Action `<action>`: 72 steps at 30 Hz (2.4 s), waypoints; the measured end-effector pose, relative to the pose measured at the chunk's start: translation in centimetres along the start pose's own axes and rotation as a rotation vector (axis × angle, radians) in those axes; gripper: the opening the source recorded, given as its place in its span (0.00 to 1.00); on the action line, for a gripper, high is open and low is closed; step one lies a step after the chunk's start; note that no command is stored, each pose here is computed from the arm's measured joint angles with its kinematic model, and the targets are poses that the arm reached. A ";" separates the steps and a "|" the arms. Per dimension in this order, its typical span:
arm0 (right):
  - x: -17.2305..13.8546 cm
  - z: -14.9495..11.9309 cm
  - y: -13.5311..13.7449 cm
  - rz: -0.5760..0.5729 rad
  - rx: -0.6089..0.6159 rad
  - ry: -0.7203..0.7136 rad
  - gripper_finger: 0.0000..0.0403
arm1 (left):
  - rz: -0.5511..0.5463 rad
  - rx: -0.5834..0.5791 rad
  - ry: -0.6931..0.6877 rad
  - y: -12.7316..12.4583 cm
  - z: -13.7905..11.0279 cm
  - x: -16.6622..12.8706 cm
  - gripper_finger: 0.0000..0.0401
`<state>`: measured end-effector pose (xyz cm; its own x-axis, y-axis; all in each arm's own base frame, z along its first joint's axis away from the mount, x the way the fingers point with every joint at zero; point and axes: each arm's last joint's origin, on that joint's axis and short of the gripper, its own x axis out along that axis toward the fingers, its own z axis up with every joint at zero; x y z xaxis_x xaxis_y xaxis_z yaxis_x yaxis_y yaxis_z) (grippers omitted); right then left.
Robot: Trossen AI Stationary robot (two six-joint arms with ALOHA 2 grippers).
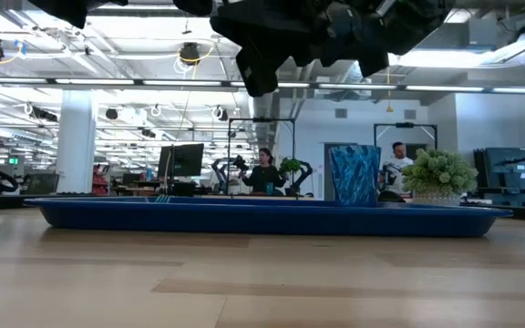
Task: Pick and place plate/cup/fork/spoon on tray
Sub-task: Put the black spoon on the right side of the fork on the blue tray
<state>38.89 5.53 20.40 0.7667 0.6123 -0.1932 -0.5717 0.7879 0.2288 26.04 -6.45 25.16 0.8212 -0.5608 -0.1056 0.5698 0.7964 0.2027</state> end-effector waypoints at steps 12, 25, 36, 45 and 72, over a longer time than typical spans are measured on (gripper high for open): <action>-0.1 -0.1 0.0 -0.054 0.014 0.024 0.02 | 0.088 -0.032 0.052 0.1 0.2 -0.7 0.12; -1.6 -0.4 -1.3 -0.340 0.277 0.078 0.01 | 0.353 -0.023 0.177 -2.2 3.1 -5.5 0.29; -1.4 0.6 -1.2 -0.341 0.173 -0.012 0.01 | 0.488 -0.108 0.145 -5.2 -2.0 -6.6 0.16; -2.3 4.1 -0.3 0.127 -0.101 -0.253 0.01 | 0.320 -0.140 -0.201 -5.4 -0.9 -7.0 0.03; -2.6 4.4 -0.3 0.182 -0.171 -0.276 0.00 | 0.124 -0.120 -0.130 2.8 3.2 2.2 0.47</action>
<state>38.32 3.44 25.07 0.6848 0.7210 0.1060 -0.7284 0.6817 0.0683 29.34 -6.13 28.59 0.8790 -0.4751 0.0406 0.4705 0.8780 0.0880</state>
